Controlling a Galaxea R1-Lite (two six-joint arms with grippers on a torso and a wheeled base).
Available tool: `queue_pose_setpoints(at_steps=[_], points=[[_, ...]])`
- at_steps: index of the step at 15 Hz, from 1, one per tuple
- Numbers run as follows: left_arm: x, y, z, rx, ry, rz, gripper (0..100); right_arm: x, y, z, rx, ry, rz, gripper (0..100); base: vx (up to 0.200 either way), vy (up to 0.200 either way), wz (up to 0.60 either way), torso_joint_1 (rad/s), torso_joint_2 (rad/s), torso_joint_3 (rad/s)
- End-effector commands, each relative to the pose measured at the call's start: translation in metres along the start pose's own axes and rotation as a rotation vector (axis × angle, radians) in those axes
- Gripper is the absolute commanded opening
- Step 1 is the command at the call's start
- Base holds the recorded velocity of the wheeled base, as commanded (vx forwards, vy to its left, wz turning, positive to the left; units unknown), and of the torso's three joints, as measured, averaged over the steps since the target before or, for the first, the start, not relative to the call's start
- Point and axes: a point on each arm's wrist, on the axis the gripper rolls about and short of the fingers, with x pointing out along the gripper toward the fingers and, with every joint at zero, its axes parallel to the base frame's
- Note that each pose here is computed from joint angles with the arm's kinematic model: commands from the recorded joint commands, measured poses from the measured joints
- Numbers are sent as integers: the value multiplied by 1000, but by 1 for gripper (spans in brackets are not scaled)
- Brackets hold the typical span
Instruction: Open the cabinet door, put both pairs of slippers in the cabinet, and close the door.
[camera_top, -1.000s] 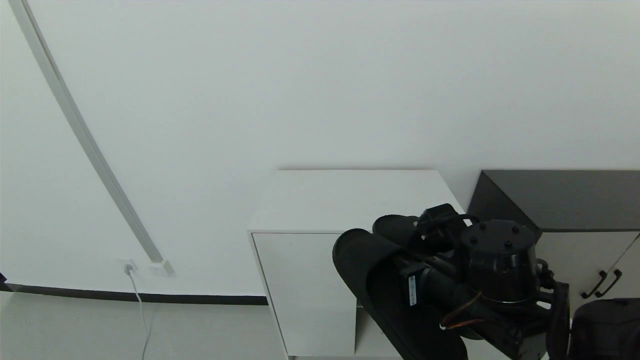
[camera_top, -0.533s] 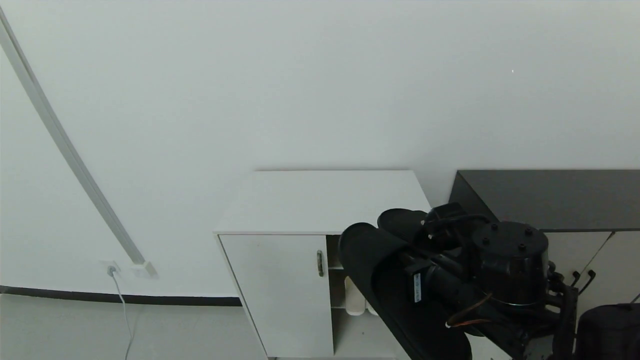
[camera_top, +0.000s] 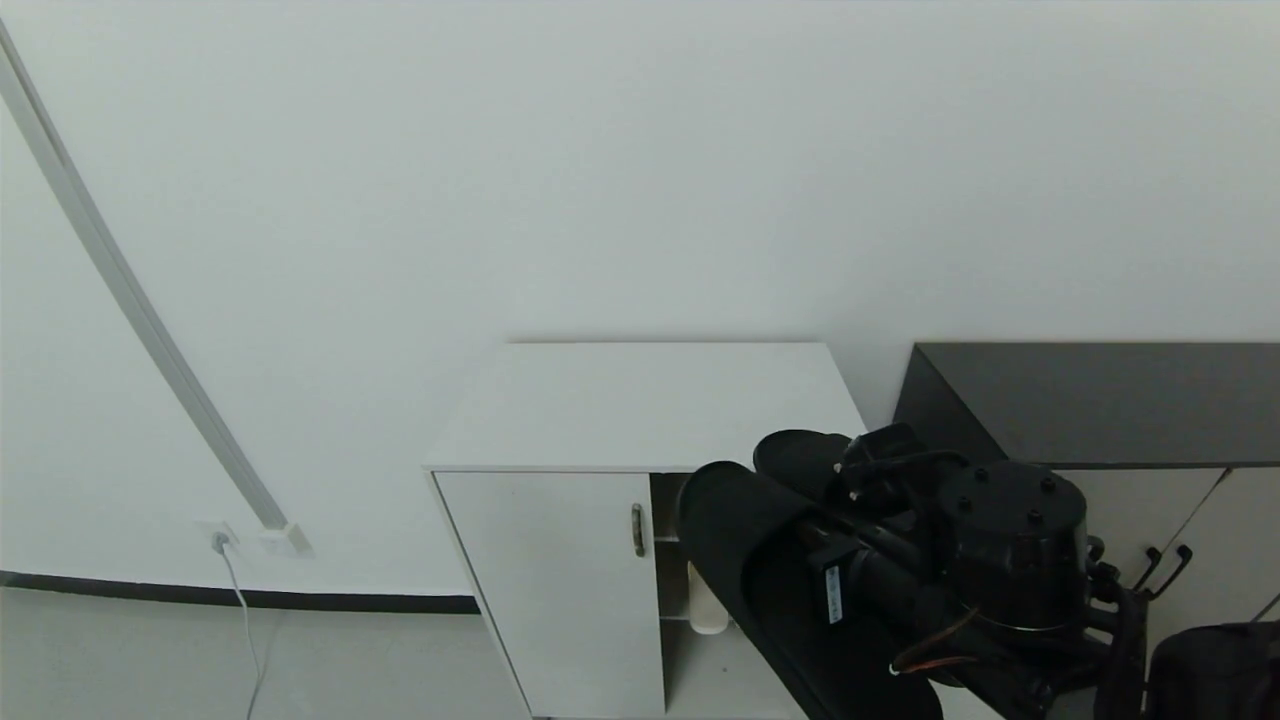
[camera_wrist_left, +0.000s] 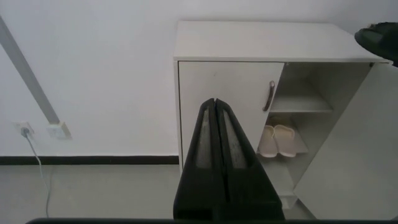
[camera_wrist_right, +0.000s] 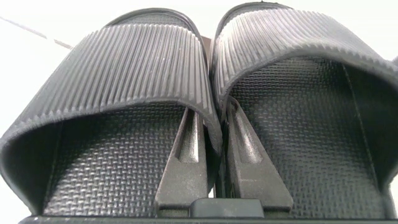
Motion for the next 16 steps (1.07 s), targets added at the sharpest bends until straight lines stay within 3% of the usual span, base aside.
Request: queue_pose_setpoints(at_steps=[1, 12, 16], points=[[0, 0, 0, -1, 1, -1, 0, 1, 1, -2, -3, 6, 3, 0, 0, 0, 0, 0, 0, 0], [0, 0, 0, -1, 3, 1, 0, 3, 2, -10, -8, 8, 11, 0, 0, 0, 0, 0, 0, 0], [0, 0, 0, -1, 3, -1, 0, 3, 2, -12, -11, 14, 12, 0, 0, 0, 0, -138, 317, 165]])
